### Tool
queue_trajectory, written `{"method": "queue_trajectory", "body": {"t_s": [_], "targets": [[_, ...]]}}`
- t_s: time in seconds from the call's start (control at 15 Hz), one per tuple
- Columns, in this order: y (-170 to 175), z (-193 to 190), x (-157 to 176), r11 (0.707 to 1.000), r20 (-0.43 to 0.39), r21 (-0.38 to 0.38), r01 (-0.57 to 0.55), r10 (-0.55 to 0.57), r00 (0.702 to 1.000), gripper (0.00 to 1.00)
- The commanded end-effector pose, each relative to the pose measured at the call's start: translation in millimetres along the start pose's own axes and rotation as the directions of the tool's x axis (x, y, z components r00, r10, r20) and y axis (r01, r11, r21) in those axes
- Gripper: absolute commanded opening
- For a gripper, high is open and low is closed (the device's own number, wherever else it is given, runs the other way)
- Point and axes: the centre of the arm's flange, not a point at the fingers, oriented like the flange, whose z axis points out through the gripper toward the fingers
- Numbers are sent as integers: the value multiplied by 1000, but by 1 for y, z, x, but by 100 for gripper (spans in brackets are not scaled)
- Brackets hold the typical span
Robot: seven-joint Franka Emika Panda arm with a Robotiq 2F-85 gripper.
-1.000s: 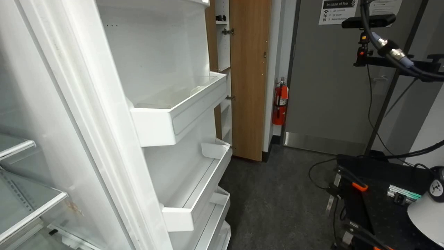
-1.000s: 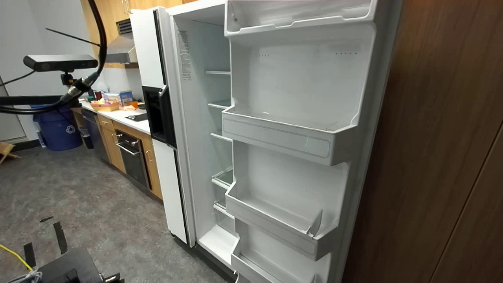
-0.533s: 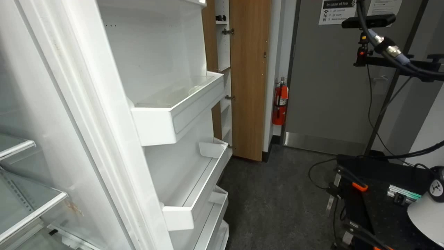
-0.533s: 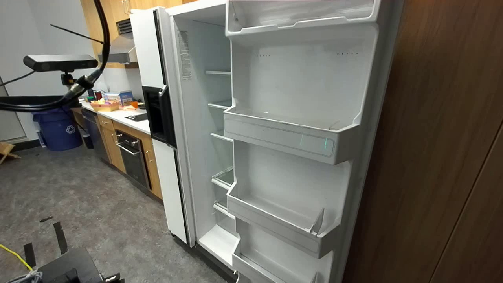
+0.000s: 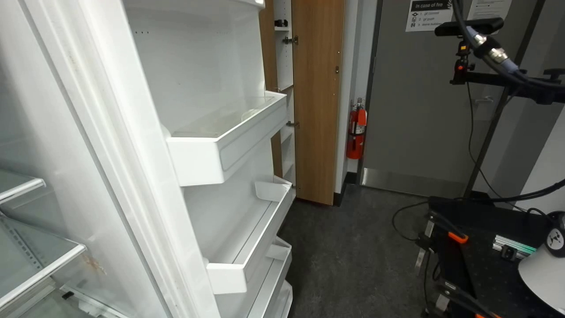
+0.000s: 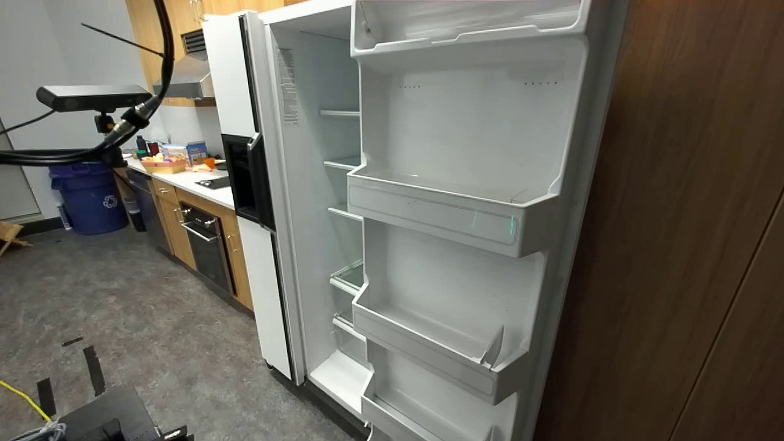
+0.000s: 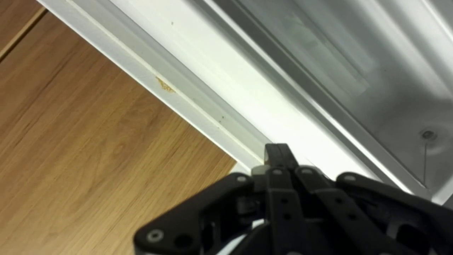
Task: Open the cover on the topmost shelf of the fridge door.
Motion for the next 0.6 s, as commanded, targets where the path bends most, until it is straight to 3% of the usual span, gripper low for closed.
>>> {"method": "queue_trajectory", "body": {"t_s": [0.0, 0.27, 0.53], "targets": [[5, 0, 15, 997, 25, 18, -80, 80, 997, 0], [7, -14, 19, 974, 105, 109, -198, 186, 977, 0], [11, -33, 26, 954, 112, 145, -264, 249, 962, 0]]}}
